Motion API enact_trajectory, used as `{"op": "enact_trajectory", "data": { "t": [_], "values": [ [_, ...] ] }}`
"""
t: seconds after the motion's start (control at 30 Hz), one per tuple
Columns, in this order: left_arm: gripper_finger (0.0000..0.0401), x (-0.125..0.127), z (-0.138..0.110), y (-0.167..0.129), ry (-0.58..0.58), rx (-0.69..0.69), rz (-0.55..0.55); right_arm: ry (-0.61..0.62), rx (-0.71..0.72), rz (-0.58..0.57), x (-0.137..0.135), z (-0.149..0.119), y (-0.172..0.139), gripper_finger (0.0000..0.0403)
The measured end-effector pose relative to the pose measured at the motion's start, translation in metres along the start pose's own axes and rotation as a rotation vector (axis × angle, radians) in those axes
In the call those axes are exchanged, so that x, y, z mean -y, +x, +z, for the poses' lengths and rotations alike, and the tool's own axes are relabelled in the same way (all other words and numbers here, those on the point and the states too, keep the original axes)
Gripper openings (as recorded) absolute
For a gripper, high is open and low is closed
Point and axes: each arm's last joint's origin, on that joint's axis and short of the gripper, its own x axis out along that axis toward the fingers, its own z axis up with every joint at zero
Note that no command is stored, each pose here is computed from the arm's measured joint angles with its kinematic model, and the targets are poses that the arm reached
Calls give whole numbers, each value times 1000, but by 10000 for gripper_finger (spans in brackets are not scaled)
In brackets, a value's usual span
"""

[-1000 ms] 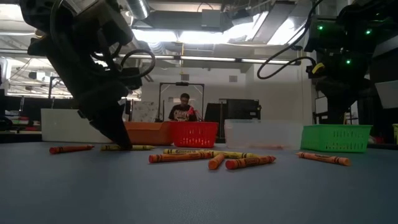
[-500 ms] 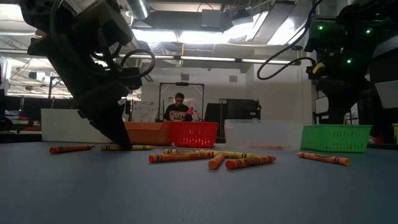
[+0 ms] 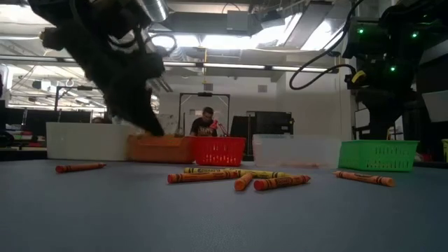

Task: Sort crayons

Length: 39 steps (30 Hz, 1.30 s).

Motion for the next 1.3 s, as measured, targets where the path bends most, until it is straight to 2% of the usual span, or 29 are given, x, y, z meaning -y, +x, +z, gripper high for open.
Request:
{"op": "enact_trajectory", "data": {
  "t": [0.43, 0.63, 0.77, 0.9, 1.1, 1.3],
  "values": [
    [5, -47, 49, -52, -46, 276, 40, 0, 0, 0, 0, 0, 0, 145],
    [5, -67, 60, -75, -56, 377, 86, 0, 0, 0, 0, 0, 0, 145],
    [5, -80, 60, -87, -75, 406, 166, 0, 0, 0, 0, 0, 0, 145],
    [5, -93, 55, -95, -87, 385, 264, 0, 0, 0, 0, 0, 0, 145],
    [5, -110, 42, -99, -85, 267, 449, 0, 0, 0, 0, 0, 0, 145],
    [5, -122, 29, -97, -102, 133, 541, 0, 0, 0, 0, 0, 0, 145]
  ]
}}
